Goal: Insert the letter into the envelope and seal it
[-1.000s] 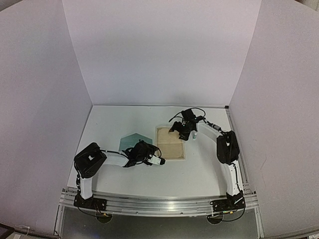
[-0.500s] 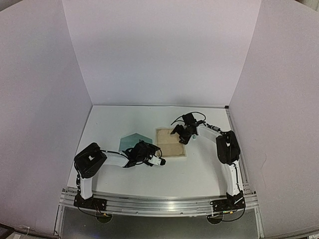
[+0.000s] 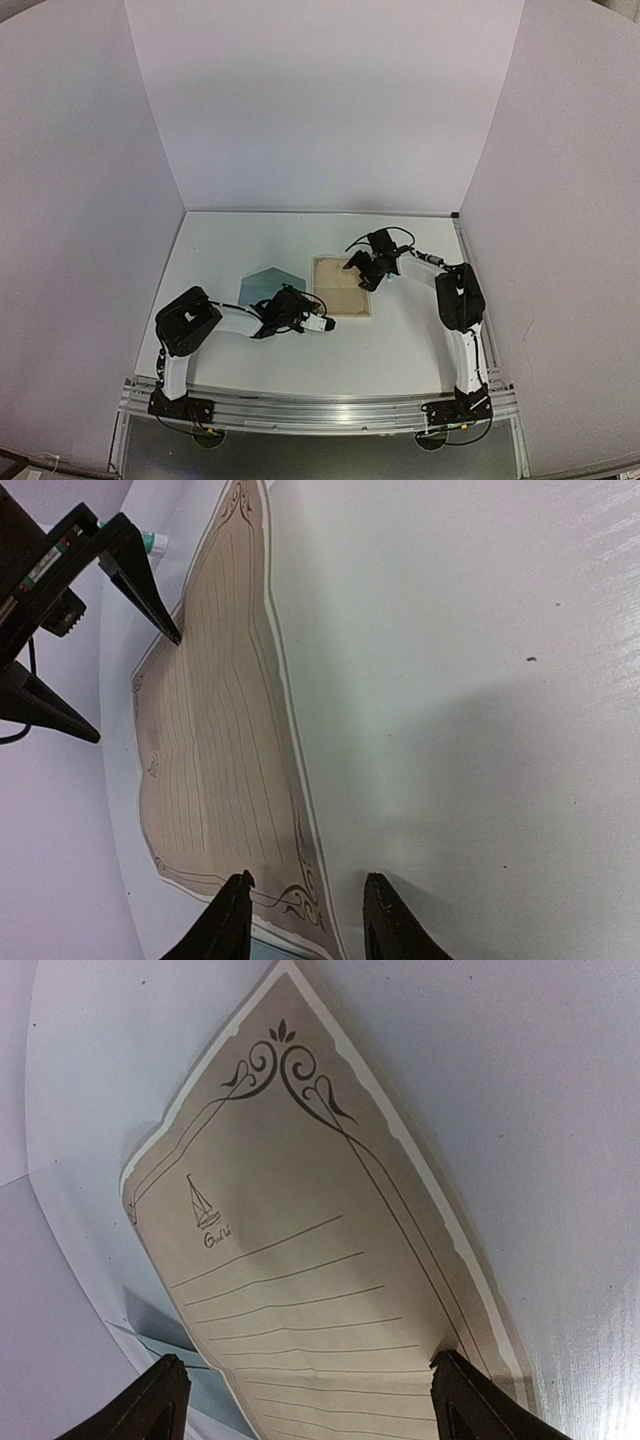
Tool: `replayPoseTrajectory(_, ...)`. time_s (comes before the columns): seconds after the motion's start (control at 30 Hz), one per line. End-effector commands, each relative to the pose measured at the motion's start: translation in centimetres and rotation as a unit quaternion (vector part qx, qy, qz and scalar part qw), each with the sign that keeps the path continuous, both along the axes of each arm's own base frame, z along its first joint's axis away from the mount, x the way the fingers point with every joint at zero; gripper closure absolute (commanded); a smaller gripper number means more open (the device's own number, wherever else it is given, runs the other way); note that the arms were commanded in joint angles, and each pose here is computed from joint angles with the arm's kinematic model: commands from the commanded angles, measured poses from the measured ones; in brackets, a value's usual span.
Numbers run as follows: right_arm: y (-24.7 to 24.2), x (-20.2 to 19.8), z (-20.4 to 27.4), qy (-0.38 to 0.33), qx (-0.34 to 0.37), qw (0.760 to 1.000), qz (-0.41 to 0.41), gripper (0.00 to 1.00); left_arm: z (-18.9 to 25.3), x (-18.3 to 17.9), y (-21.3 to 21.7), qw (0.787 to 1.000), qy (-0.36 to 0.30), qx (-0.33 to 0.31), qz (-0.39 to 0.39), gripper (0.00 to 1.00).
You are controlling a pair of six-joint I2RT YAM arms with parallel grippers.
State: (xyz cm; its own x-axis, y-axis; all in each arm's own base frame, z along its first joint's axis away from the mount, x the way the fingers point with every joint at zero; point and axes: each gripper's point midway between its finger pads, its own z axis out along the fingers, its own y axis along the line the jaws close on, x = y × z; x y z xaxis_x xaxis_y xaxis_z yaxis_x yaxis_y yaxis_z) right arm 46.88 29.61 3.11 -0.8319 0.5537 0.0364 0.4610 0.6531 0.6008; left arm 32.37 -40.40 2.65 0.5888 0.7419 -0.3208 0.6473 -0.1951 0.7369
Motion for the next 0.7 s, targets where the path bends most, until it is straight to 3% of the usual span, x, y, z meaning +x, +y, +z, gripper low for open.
replayPoseTrajectory(0.0,-0.2,-0.6,-0.2,0.012,-0.004,1.000,-0.004,0.18,-0.3,0.5,-0.3,1.000,0.009,-0.006,0.020,0.77)
replayPoseTrajectory(0.13,-0.1,-0.6,0.4,0.004,-0.003,1.000,0.002,0.18,1.7,1.9,-0.7,0.998,-0.006,-0.040,0.055,1.00)
replayPoseTrajectory(0.37,-0.1,-0.7,4.6,-0.041,0.006,0.999,0.024,0.18,6.7,2.1,-1.2,0.990,0.020,-0.112,0.081,1.00)
replayPoseTrajectory(0.67,0.9,-2.4,16.3,-0.180,0.048,0.973,0.133,0.17,12.4,2.7,-1.0,0.958,0.176,-0.189,0.121,1.00)
